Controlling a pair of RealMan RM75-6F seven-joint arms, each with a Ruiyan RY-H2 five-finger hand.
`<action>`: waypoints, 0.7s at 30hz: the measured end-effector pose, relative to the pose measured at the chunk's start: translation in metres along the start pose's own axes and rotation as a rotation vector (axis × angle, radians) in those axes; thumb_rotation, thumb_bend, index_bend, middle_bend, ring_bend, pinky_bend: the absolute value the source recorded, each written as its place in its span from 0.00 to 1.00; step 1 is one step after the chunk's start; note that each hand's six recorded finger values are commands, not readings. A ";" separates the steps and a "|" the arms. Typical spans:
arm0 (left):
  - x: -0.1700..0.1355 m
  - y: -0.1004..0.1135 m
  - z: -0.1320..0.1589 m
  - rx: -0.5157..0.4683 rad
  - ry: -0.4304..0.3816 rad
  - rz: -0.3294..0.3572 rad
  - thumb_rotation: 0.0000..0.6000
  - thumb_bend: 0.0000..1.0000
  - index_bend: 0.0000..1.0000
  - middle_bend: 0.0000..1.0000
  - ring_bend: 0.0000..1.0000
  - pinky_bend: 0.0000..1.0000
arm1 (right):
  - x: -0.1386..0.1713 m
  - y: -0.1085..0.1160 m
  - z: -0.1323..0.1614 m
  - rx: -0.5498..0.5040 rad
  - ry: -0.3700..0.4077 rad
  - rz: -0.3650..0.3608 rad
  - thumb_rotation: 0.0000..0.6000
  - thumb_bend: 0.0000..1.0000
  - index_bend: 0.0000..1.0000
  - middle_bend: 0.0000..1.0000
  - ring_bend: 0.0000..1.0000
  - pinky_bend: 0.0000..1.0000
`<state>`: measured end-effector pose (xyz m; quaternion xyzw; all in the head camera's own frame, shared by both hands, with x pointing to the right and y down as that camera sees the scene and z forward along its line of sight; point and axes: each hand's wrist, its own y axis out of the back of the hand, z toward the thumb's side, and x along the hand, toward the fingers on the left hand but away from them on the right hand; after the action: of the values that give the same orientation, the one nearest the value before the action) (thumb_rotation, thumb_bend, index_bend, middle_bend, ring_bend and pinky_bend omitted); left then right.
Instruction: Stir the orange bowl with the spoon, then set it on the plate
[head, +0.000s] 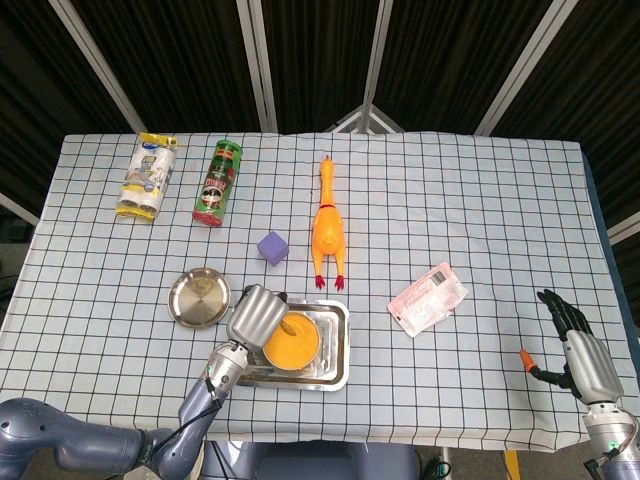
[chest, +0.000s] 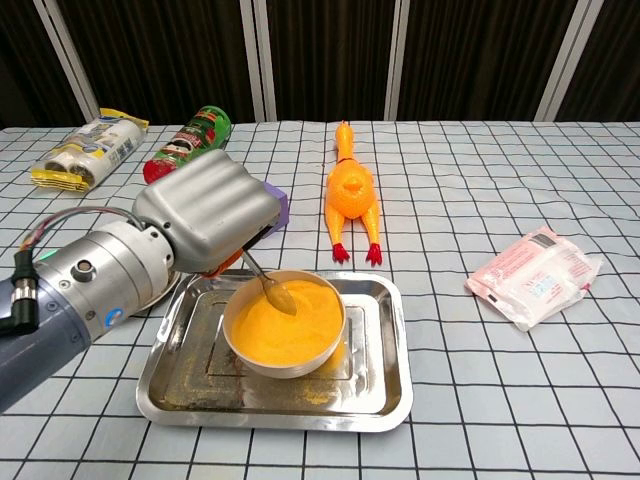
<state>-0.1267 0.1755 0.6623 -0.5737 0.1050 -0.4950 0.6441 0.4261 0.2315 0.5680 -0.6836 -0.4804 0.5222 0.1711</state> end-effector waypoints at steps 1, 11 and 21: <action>-0.001 0.000 0.001 -0.002 -0.005 0.000 1.00 0.70 0.85 1.00 0.97 0.95 | 0.000 0.000 0.000 0.000 0.000 0.000 1.00 0.40 0.00 0.00 0.00 0.00; -0.017 0.008 0.008 -0.060 -0.035 -0.002 1.00 0.70 0.85 1.00 0.97 0.95 | 0.000 0.000 0.000 0.003 0.000 0.000 1.00 0.40 0.00 0.00 0.00 0.00; -0.032 0.017 0.001 -0.058 -0.045 0.037 1.00 0.70 0.85 1.00 0.97 0.95 | 0.000 -0.001 0.000 0.004 0.000 0.000 1.00 0.40 0.00 0.00 0.00 0.00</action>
<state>-0.1329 0.1977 0.6346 -0.6012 0.1154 -0.4668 0.6382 0.4254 0.2319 0.5681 -0.6832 -0.4795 0.5231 0.1723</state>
